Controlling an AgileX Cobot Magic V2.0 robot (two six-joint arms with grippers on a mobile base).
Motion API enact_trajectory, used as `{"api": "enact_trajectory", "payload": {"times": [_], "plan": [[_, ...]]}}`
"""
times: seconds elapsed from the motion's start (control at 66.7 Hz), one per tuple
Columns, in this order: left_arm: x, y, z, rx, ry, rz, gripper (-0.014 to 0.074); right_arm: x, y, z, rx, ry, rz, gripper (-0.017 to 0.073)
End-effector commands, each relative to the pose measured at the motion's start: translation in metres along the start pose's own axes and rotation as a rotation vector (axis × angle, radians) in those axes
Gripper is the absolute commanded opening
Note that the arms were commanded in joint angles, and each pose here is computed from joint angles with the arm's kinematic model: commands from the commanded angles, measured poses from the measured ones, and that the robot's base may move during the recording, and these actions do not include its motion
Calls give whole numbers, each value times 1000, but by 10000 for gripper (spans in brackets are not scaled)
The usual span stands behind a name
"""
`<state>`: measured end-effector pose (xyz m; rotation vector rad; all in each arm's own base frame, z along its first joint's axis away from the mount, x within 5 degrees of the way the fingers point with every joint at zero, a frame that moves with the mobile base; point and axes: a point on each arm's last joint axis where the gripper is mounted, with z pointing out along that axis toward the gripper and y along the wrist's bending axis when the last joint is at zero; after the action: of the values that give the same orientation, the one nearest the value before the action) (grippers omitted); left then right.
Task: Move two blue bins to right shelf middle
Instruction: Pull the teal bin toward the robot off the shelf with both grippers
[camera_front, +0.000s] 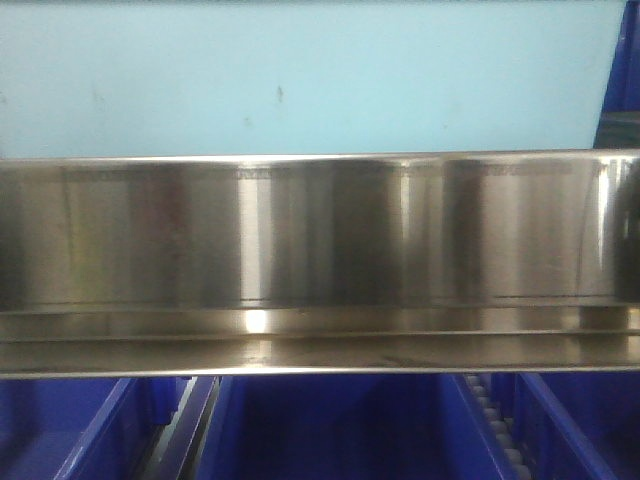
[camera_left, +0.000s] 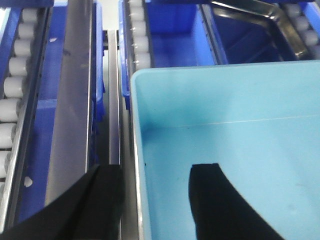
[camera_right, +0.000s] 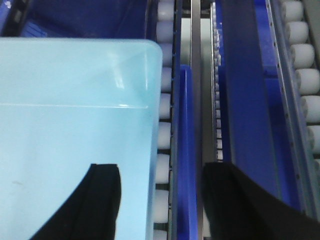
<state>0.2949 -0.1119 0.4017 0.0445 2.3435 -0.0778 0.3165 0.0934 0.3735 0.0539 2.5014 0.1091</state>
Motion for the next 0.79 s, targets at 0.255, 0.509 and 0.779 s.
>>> {"api": "enact_trajectory", "payload": {"times": [0.255,0.509,0.779], "plan": [[12,-5,48,-70,165,-65,244,3,4,40,38,104,-15,276],[17,-3,57,-97,222,-68,242,5,5,45,41,127,-13,230],[18,-3,57,-89,234,-32,-52,7,4,45,50,149,-13,-160]]}}
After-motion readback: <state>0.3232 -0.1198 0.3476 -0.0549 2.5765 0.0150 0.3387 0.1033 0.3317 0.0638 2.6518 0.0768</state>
